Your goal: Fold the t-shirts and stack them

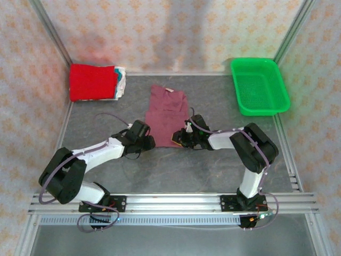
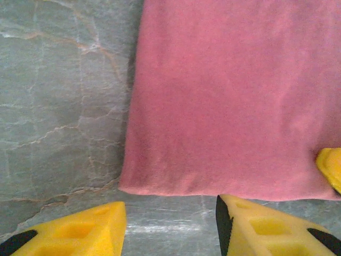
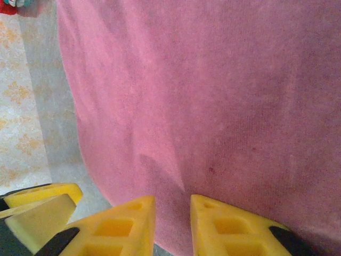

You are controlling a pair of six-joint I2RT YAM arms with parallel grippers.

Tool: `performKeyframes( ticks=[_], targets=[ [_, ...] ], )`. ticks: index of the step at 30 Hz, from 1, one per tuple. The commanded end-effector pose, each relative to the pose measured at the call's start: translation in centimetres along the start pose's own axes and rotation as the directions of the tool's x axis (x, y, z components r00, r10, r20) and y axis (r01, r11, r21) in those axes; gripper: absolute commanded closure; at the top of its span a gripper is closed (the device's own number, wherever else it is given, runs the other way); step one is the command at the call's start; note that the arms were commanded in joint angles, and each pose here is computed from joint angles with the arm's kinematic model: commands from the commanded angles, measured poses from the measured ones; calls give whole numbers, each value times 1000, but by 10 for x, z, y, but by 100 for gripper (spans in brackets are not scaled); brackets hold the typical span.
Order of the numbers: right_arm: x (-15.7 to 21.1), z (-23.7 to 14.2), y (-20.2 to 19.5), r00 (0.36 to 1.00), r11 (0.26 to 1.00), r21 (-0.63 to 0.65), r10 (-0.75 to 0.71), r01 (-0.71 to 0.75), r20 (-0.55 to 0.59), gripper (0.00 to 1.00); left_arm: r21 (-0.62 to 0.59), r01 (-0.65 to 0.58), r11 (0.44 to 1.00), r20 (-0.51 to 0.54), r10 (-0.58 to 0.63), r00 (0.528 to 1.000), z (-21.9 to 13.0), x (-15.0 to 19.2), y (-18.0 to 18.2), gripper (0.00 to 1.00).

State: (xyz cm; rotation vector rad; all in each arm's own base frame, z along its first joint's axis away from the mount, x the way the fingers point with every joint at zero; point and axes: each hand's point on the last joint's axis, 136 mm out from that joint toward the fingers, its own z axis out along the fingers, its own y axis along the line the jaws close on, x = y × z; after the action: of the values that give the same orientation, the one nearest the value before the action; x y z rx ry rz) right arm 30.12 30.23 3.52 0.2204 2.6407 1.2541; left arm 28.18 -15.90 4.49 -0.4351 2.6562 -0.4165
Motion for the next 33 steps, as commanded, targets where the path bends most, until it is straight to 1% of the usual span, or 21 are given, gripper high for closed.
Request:
performKeyframes(
  ticks=[1, 6, 10, 18, 23, 27, 30, 32, 33],
  targets=[
    [22, 3, -35, 998, 992, 116, 55, -50, -43, 76, -83, -16, 996, 0, 16, 1000, 1, -2, 15, 51],
    [23, 2, -36, 998, 992, 114, 53, -48, -42, 77, -68, -27, 997, -5, 26, 1000, 10, -4, 8, 51],
    [24, 2, -37, 997, 992, 113, 54, -48, -48, 77, -55, -44, 998, 11, 44, 999, 17, -10, 2, 52],
    [29, -2, -38, 998, 993, 110, 46, -40, -53, 79, -56, -64, 996, 19, 65, 998, 24, -19, -6, 57],
    [37, -6, -45, 997, 991, 123, 52, -44, -63, 81, -72, -69, 995, 19, 70, 997, 27, -19, -3, 63],
    [35, -6, -41, 997, 993, 113, 43, -36, -64, 81, -61, -61, 996, 7, 62, 998, 32, -16, -5, 75],
    [31, -6, -36, 998, 994, 106, 35, -28, -59, 81, -52, -60, 997, 4, 60, 998, 33, -16, -8, 77],
    [29, -6, -33, 998, 995, 101, 31, -26, -55, 80, -49, -64, 997, 2, 64, 998, 33, -16, -9, 85],
    [29, -6, -32, 998, 995, 98, 32, -27, -55, 79, -51, -68, 996, 2, 68, 998, 33, -16, -9, 86]
  ],
)
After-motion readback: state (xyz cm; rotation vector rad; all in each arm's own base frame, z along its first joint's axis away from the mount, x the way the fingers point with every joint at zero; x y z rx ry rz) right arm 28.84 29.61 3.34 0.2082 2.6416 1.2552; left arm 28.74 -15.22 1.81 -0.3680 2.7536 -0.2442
